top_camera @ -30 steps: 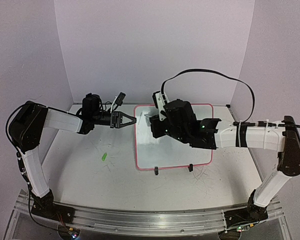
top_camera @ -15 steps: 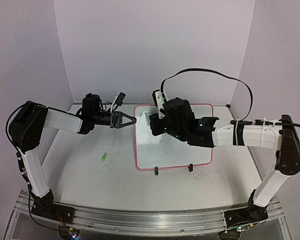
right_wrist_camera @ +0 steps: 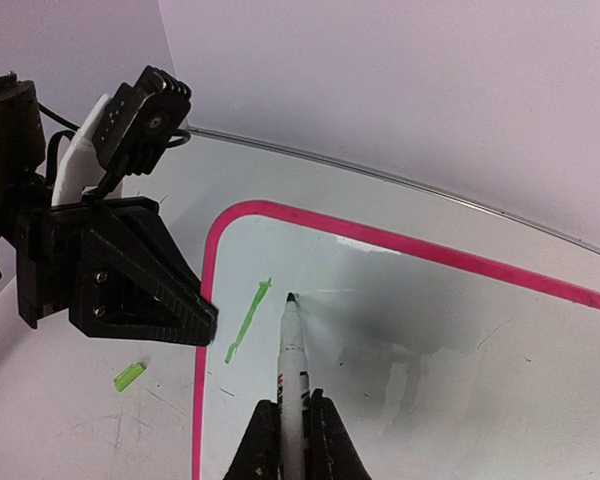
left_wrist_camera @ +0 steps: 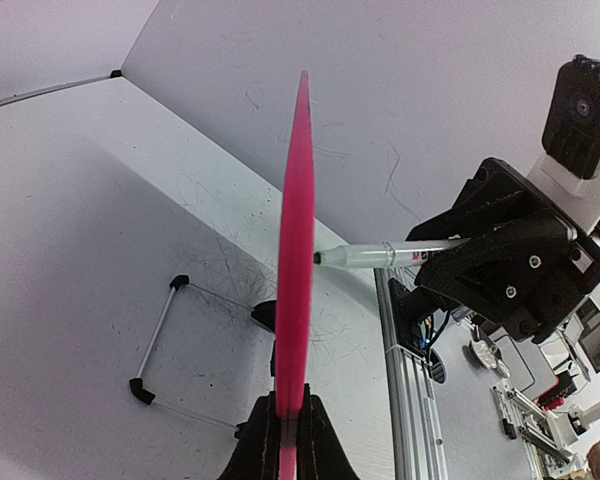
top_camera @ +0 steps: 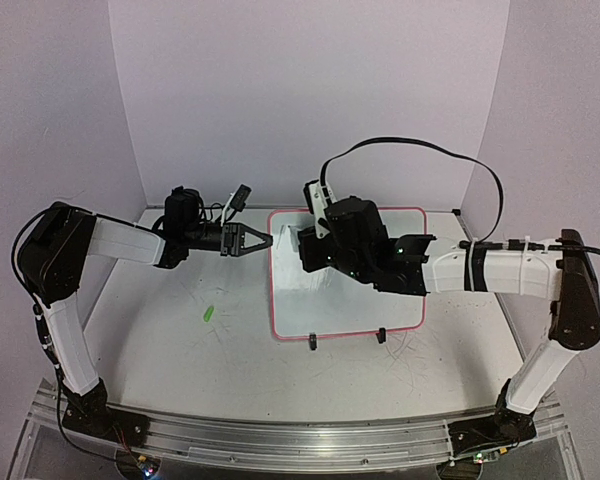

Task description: Write a sentence on the whiteboard

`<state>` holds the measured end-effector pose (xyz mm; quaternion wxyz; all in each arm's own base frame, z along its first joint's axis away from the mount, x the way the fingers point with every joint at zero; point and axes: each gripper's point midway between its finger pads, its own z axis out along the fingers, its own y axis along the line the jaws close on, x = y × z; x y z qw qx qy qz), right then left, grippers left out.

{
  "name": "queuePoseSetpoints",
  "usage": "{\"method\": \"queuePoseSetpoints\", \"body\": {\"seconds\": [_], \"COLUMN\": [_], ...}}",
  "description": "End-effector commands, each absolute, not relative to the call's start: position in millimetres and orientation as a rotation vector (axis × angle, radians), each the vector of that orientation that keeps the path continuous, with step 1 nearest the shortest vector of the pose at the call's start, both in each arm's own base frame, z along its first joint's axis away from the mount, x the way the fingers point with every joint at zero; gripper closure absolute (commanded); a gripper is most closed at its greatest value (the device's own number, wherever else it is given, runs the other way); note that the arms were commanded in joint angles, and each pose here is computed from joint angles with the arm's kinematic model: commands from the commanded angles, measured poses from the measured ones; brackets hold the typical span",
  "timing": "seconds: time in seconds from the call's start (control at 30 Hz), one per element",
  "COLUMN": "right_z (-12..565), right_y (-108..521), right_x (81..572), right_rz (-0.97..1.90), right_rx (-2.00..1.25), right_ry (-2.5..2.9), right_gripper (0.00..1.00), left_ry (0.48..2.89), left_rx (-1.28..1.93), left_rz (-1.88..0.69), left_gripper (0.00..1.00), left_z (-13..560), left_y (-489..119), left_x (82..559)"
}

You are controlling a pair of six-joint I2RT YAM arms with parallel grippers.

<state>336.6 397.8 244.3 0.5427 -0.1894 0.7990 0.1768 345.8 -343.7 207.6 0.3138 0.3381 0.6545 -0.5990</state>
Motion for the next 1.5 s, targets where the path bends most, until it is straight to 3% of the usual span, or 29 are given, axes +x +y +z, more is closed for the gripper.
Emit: {"method": "queuePoseSetpoints", "body": {"seconds": [0.0,0.8,1.47], "right_z": [242.9,223.6,219.2], "right_y": [397.6,414.7,392.1], "right_x": [341.6,329.0,325.4], "right_rz": [0.418,0.469,0.422], "right_rx": [-0.415,-0.445,-0.392], "right_ry": [1.904,1.946,1.959], "right_gripper": [1.00,1.00,1.00], "left_ry": [1.639,1.635,1.638], "left_rx": [0.962,0.964,0.961], "left_rz": [-1.596,-1.595,-1.594], "left_gripper": [1.00,1.00,1.00], "left_z": [232.9,234.9,233.2], "left_y": [-345.0,-344.6,-344.8], "left_x": [332.2,331.3,332.2]}}
